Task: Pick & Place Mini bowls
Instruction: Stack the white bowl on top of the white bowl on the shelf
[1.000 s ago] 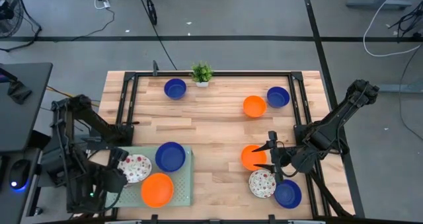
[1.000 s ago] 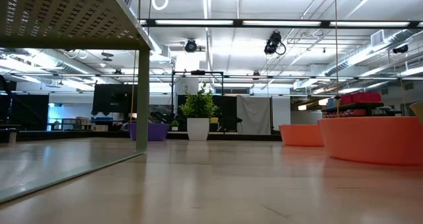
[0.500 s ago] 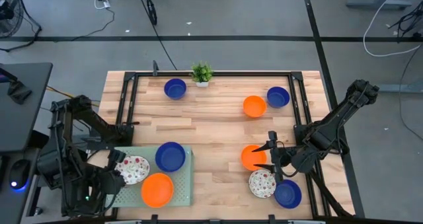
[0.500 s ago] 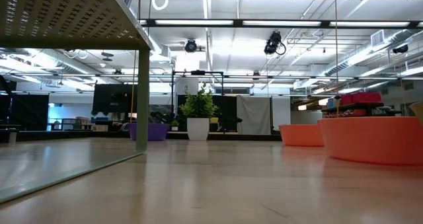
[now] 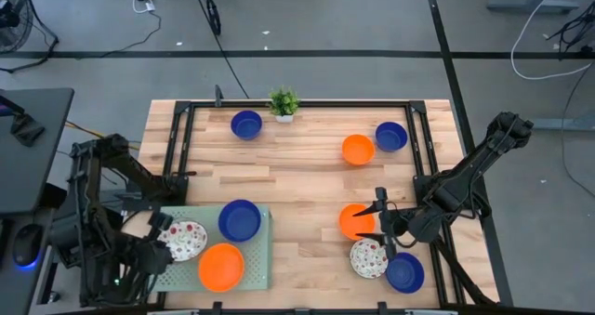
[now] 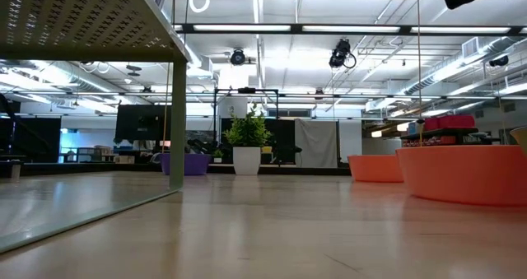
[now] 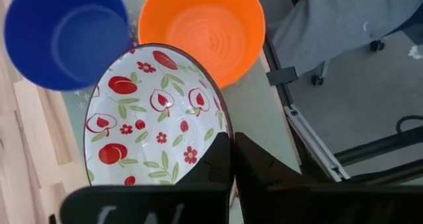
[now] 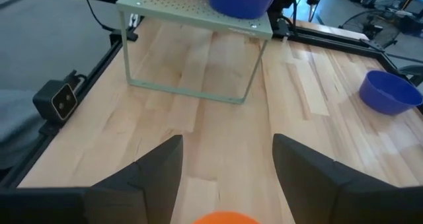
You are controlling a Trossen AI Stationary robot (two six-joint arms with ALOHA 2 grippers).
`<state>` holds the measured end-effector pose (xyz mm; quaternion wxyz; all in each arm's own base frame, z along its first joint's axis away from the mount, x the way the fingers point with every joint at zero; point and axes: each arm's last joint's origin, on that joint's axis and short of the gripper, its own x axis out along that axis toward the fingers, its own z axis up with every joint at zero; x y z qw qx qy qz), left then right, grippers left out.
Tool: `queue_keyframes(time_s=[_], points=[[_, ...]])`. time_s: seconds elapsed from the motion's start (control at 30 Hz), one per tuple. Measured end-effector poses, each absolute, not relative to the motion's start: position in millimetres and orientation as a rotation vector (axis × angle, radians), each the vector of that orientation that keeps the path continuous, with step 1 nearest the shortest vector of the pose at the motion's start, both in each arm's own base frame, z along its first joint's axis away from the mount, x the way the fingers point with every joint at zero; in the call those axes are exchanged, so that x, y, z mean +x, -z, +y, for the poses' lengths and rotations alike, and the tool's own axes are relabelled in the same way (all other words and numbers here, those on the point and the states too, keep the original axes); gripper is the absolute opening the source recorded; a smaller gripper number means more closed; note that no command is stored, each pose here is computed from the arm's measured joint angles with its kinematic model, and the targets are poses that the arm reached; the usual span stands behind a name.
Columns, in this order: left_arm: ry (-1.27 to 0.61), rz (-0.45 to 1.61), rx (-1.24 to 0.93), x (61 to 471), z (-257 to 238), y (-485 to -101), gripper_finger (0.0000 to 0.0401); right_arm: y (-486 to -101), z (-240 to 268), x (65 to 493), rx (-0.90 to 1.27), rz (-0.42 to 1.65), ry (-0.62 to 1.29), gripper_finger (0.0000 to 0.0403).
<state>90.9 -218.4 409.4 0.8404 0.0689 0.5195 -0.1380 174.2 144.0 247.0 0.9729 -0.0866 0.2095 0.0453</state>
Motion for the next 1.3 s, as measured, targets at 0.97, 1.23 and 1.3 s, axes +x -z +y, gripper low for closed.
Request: queue_keyframes(time_s=[0.97, 1.23, 1.3], points=[[0.151, 1.151, 0.38, 84, -225, -346, 0.0007, -253, 147, 177, -0.203, 0.365, -0.149, 0.0236], [0.091, 1.155, 0.306, 84, -225, -343, 0.0029, -253, 148, 176, -0.201, 0.365, -0.154, 0.0236], [0.076, 1.176, 0.268, 84, -225, -343, 0.0036, -253, 148, 176, -0.201, 0.366, -0.154, 0.0236]])
